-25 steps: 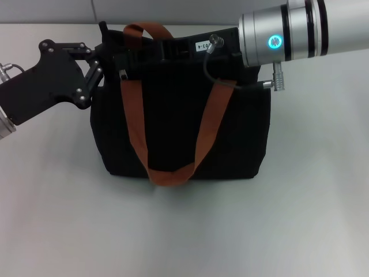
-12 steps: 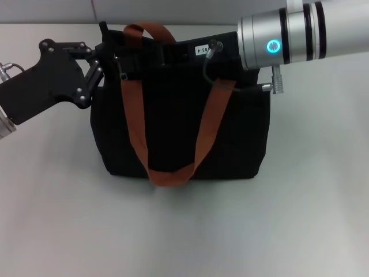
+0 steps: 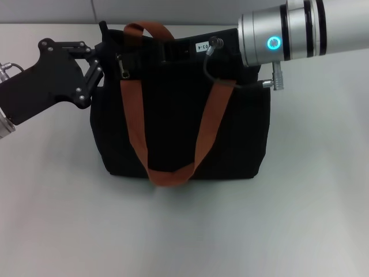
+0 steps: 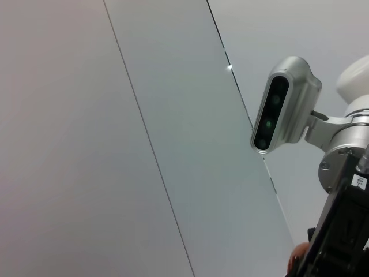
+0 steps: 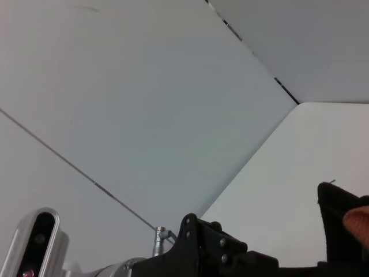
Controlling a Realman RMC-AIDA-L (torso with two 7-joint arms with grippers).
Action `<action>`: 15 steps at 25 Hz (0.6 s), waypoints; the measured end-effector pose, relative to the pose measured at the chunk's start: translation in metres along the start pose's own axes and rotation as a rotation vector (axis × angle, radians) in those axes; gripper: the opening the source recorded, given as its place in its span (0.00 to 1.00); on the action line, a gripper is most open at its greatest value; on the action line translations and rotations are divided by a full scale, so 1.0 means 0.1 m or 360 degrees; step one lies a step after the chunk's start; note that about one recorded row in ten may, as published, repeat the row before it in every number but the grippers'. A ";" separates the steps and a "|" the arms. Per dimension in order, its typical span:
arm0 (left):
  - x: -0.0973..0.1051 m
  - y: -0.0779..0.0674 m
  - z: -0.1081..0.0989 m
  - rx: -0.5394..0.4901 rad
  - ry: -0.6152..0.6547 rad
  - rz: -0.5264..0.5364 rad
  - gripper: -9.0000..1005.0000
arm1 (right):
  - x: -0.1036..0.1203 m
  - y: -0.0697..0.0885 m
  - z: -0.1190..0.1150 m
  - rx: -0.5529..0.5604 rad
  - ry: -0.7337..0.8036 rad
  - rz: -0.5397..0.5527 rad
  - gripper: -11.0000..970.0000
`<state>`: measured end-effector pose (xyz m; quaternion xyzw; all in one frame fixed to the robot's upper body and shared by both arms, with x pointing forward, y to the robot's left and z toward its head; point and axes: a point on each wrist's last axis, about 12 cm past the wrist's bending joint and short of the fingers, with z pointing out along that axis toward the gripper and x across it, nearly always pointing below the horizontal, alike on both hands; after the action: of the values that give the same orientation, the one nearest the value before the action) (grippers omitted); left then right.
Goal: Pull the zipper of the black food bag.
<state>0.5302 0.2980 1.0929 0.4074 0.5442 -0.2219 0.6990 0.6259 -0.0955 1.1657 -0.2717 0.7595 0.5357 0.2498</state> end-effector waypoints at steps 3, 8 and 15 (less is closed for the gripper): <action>0.00 0.00 0.00 -0.0001 -0.0001 0.0000 0.04 | 0.00 0.01 0.01 0.0002 0.0013 -0.0004 0.01; 0.00 -0.01 -0.01 -0.0003 -0.0001 -0.0003 0.04 | 0.00 0.02 0.03 0.0000 0.0022 -0.0008 0.03; 0.00 -0.01 -0.02 -0.0005 -0.0006 -0.0003 0.04 | -0.01 0.03 0.04 -0.0019 0.0024 -0.0006 0.06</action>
<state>0.5286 0.2989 1.0927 0.4054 0.5436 -0.2227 0.7004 0.6243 -0.0905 1.1672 -0.2787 0.7577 0.5376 0.2435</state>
